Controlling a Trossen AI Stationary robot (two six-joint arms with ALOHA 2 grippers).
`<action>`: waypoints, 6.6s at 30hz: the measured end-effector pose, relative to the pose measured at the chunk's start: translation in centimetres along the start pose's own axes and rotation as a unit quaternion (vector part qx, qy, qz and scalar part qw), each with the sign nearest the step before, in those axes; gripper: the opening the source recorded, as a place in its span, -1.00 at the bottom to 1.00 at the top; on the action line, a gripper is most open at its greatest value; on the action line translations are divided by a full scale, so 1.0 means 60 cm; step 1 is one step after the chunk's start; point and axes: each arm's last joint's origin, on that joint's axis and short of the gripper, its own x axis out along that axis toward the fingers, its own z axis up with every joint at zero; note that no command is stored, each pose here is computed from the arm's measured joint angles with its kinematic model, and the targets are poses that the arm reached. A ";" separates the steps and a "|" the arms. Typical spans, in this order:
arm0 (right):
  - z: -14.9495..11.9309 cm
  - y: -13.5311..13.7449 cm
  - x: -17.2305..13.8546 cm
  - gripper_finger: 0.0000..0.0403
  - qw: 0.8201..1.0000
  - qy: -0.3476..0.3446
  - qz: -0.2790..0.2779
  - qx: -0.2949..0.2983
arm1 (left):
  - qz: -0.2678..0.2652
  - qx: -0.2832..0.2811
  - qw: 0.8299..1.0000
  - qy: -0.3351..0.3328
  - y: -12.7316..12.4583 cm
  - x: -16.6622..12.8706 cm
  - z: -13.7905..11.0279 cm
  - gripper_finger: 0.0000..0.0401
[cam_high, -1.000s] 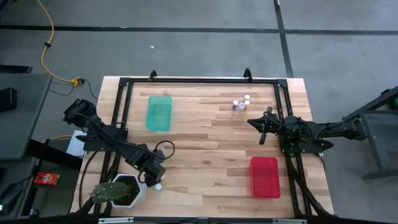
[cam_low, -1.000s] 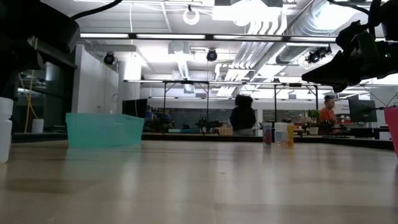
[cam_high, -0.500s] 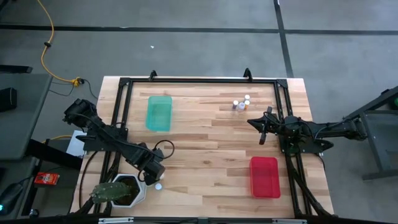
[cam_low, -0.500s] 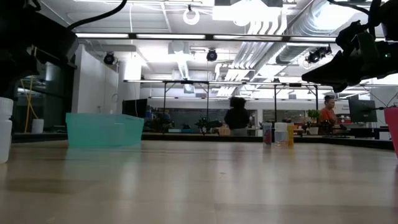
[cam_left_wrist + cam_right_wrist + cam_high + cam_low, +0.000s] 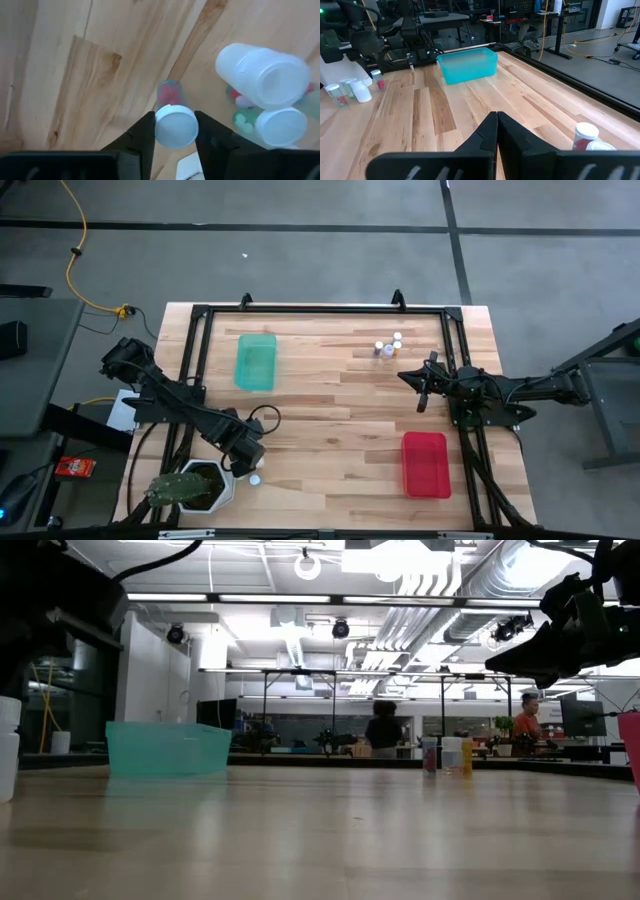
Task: Pick and place medicine bottles into bin by pill shape (circle, oval)
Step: Put the blue capsule bottle into the blue bin, then put the top blue capsule bottle into the blue bin
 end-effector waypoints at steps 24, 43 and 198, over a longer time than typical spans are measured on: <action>0.012 0.002 0.000 -1.00 0.999 -0.037 0.007 0.017 | 0.001 0.147 0.786 -0.600 0.127 -0.144 0.049 -0.44; 0.025 0.008 -0.002 -1.00 0.995 -0.071 0.066 0.008 | -0.076 0.106 0.690 -0.712 0.196 -0.035 0.068 -0.44; 0.092 -0.176 0.303 -0.23 0.850 0.494 -0.171 0.065 | -0.151 0.106 0.708 -0.682 0.257 -0.163 0.118 -0.10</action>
